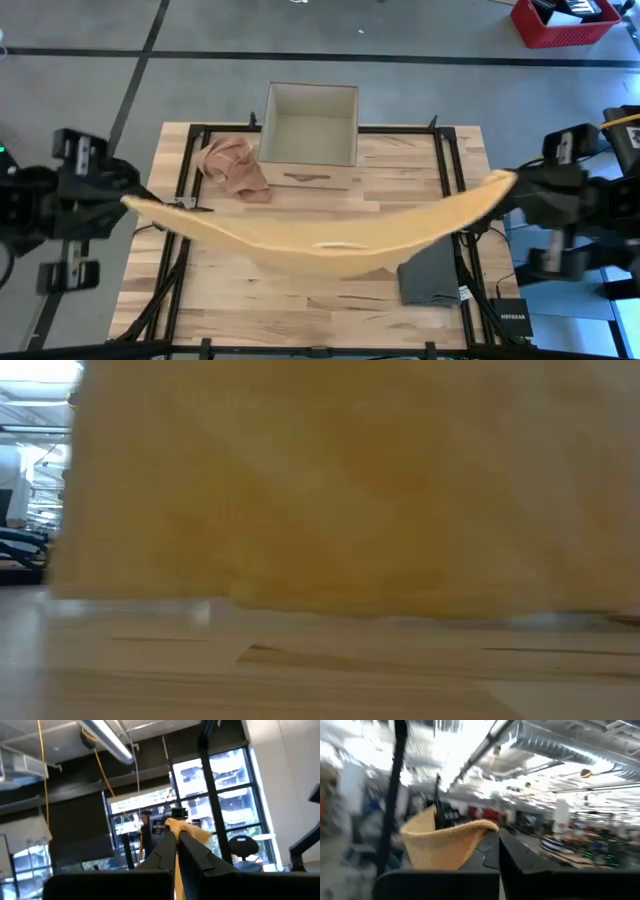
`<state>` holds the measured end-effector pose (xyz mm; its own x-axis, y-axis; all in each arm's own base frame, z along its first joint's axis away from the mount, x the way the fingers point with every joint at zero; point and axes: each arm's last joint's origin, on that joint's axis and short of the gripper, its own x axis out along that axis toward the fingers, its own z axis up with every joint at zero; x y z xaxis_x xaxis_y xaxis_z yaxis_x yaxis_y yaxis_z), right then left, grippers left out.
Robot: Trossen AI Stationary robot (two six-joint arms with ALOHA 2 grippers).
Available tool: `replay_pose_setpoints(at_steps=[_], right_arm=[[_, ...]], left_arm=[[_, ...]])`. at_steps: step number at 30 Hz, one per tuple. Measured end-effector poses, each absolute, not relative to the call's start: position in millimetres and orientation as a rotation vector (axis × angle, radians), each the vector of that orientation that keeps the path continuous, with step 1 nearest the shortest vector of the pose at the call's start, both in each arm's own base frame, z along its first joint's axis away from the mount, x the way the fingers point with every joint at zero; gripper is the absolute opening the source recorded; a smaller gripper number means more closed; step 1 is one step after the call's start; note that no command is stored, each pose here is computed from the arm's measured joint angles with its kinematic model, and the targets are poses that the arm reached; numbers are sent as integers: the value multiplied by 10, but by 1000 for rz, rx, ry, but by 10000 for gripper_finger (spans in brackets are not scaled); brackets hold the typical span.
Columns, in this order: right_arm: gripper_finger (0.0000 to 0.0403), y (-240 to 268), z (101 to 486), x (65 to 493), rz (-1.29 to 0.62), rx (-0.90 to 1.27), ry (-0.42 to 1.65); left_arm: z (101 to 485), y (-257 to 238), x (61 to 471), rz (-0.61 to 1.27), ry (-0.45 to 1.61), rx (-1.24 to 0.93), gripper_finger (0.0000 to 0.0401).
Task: Fold towel
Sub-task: Fold the yellow towel
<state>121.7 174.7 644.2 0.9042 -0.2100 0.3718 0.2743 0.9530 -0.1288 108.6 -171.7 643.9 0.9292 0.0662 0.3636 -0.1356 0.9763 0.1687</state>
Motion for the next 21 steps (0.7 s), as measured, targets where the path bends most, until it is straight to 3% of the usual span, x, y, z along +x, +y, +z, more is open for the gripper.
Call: replay_pose_setpoints(at_steps=[7,11,21], right_arm=[[1,1732,6474,1181,-221,-100,-424],[1,1722,6462,1186,-253,-112,-377],[1,1437,6379,1524,-579,-133,-132]], left_arm=[[6444,-1955,955,119,-395,304,0],[6455,-1888,913,198,-300,329,0],[6533,-1545,916,281,-248,359,0]])
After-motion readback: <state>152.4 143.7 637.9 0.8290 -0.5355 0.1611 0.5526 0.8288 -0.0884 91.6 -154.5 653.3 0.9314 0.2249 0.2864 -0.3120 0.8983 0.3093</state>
